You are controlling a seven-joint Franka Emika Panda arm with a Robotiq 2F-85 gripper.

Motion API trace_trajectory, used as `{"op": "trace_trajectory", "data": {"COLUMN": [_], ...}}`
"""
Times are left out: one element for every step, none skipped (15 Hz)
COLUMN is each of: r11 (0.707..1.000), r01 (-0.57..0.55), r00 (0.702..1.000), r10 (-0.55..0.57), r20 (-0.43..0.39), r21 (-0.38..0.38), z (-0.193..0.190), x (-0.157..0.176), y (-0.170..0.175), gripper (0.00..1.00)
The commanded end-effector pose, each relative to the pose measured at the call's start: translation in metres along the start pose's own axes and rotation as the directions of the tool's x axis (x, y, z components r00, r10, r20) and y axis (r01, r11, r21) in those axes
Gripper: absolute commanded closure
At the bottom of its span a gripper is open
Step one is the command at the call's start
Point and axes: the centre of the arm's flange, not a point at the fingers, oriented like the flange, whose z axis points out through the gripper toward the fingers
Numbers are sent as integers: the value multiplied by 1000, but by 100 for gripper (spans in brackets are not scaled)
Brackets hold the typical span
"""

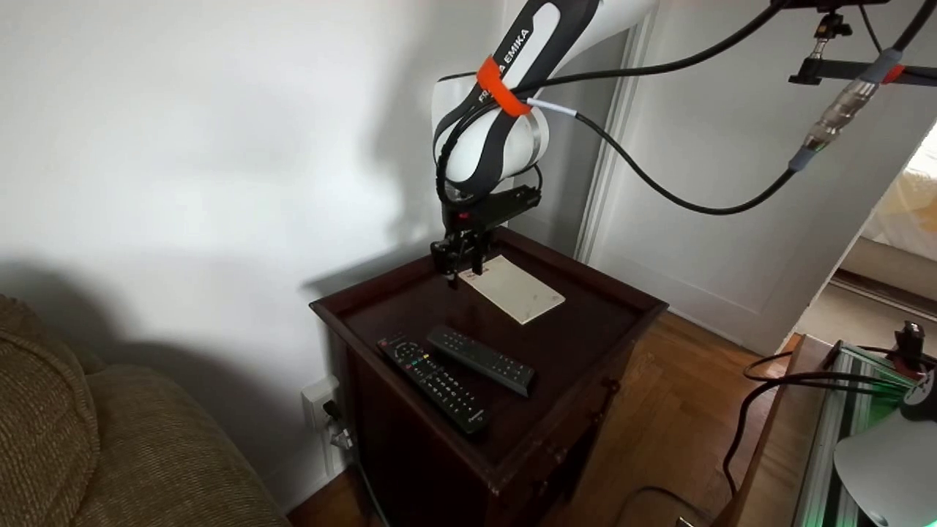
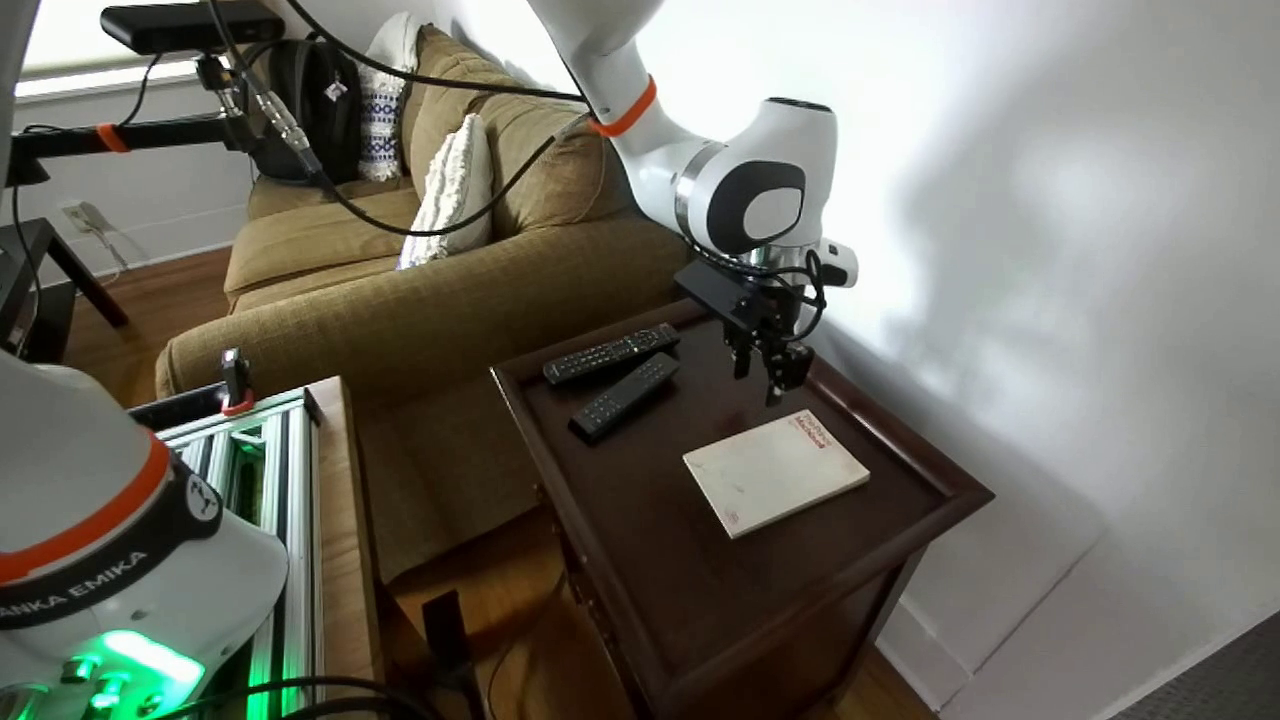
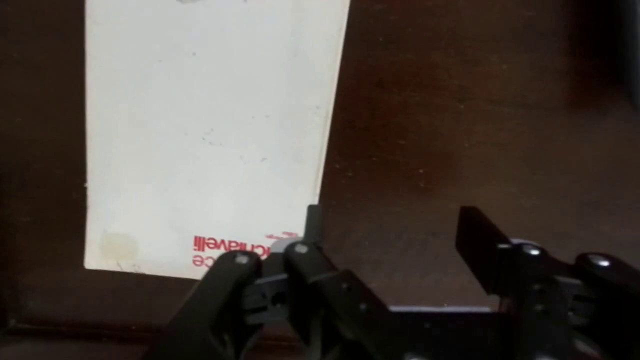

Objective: Turn the white book over and then put the black remote on the right on top of the white book

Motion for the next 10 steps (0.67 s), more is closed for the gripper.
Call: {"op": "trace_trajectory", "data": {"r11": [982, 971, 960, 946, 931, 918, 907, 905, 901, 902], "r01": [73, 98, 123, 146, 167, 181, 189, 190, 190, 186], "r00": [997, 995, 992, 988, 982, 975, 968, 961, 952, 944], "r10": [-72, -99, -127, -156, -185, -214, -237, -250, -266, -275], "r20": [-17, -6, 2, 11, 27, 57, 84, 116, 151, 184], "r21": [176, 216, 253, 290, 325, 352, 375, 382, 389, 390], "z": [-6, -8, -10, -11, -12, -12, -10, -8, -4, -2], "x": [-6, -11, -15, -20, -25, -30, -35, -39, -43, -47], "y": [-4, -10, -16, -22, -28, -35, -39, -44, -47, -50], "gripper": [0, 0, 0, 0, 0, 0, 0, 0, 1, 0]}}
